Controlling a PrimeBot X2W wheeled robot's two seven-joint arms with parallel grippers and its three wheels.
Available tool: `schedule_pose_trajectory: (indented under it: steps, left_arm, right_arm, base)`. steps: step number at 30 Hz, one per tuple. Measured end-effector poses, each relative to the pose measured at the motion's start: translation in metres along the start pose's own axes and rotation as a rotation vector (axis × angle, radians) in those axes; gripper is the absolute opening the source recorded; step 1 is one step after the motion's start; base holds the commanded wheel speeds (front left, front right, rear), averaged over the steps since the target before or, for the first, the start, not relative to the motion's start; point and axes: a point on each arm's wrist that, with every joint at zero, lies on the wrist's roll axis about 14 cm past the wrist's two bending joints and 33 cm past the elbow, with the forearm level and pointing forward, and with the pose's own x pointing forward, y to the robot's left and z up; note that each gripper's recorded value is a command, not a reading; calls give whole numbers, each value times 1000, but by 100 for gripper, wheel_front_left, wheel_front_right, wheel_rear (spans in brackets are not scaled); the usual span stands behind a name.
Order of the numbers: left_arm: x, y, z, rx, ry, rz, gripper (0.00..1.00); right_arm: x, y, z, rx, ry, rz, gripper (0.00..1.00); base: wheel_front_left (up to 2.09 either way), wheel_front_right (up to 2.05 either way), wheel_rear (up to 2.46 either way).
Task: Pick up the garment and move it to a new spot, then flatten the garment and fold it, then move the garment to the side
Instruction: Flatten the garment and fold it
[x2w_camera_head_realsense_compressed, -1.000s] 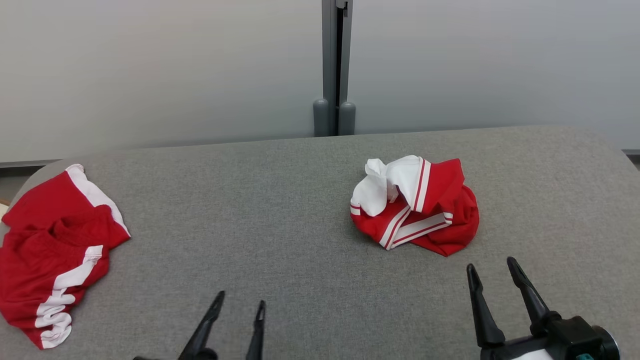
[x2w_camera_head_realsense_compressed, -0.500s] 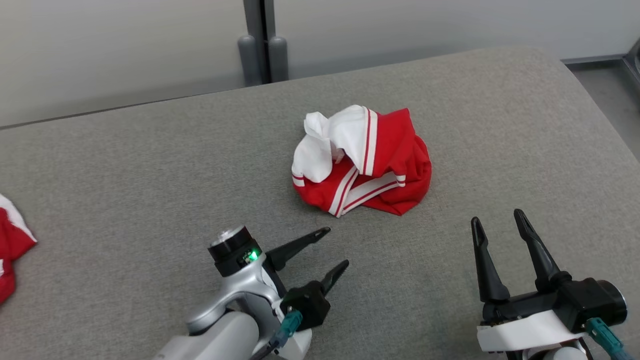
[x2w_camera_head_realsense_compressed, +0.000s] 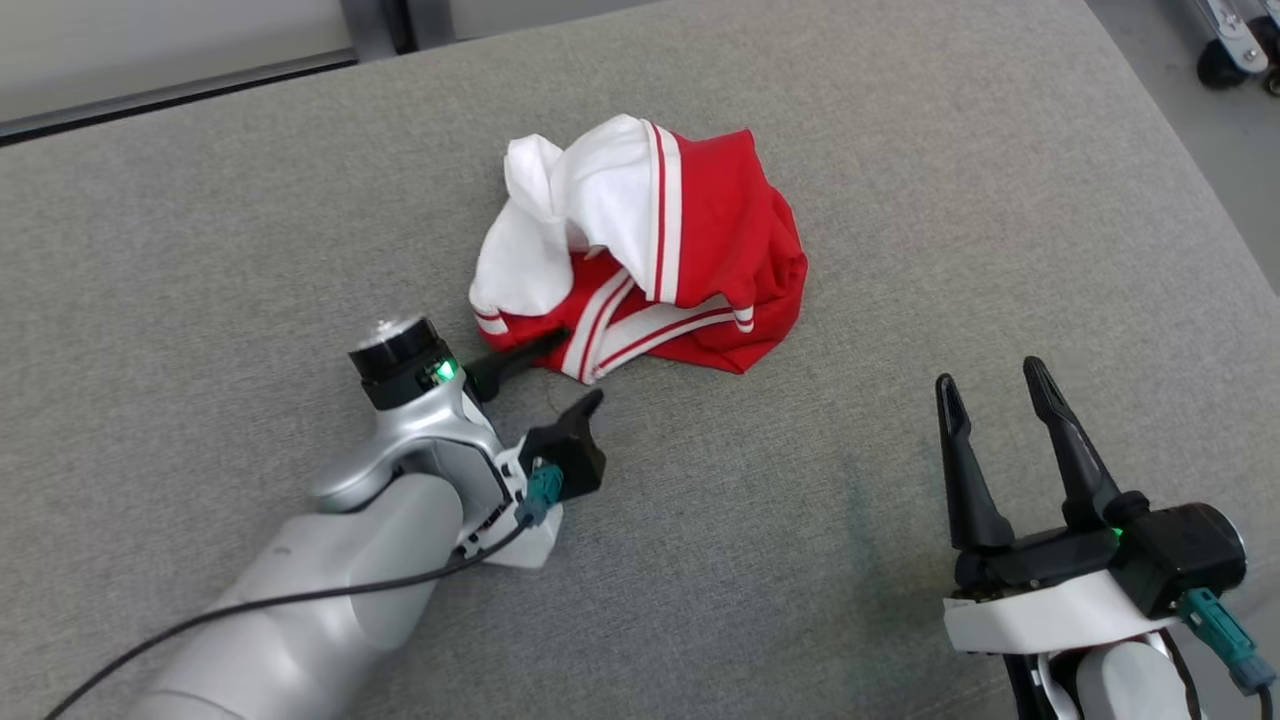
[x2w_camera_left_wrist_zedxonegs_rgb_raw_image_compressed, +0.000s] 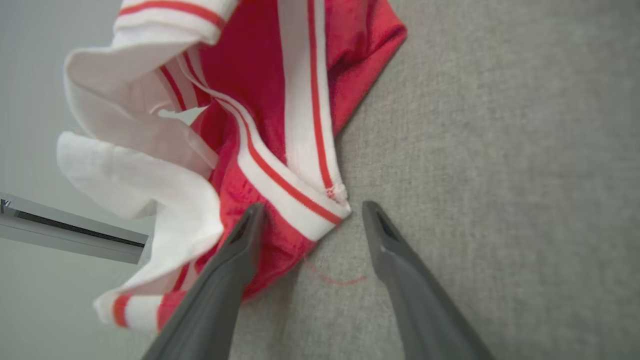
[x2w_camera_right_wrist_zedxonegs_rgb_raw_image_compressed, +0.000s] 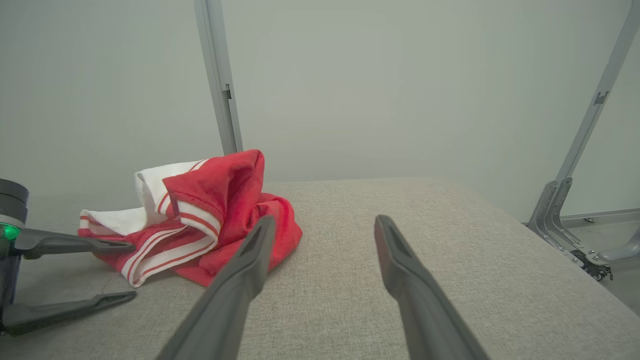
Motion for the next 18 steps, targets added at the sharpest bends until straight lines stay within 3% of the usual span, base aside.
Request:
schedule_pose_trajectory:
  steps: [1, 2, 3, 4, 8, 10, 15, 18]
  left_arm:
    - [4, 0, -3, 3, 10, -10, 100]
    - [7, 1, -5, 5, 16, -21, 85]
    - [9, 1, -7, -2, 22, -29, 28]
    - [11, 0, -8, -12, 27, -36, 0]
    - [15, -7, 2, -82, 10, -54, 0]
    - [14, -9, 17, -168, -29, -39, 0]
    - [13, -27, 77, -310, -169, -71, 0]
    - [12, -20, 114, -460, -248, -73, 0]
  right_arm:
    - [1, 0, -1, -1, 3, -1, 100]
    - [2, -2, 0, -4, 1, -5, 100]
    - [2, -5, 0, -8, 0, -12, 100]
    - [2, -7, 1, -11, -1, -18, 100]
    - [0, -10, 5, -13, -11, -28, 100]
    - [-3, -12, 7, -13, -16, -33, 100]
    - [-14, -6, 14, 0, -34, -23, 100]
    - [-21, -5, 25, 12, -69, -24, 100]
  base:
    - [0, 0, 0]
    - [0, 0, 0]
    - [0, 0, 0]
    - [0, 0, 0]
    - [0, 0, 0]
    - [0, 0, 0]
    - [0, 0, 0]
    - [0, 0, 0]
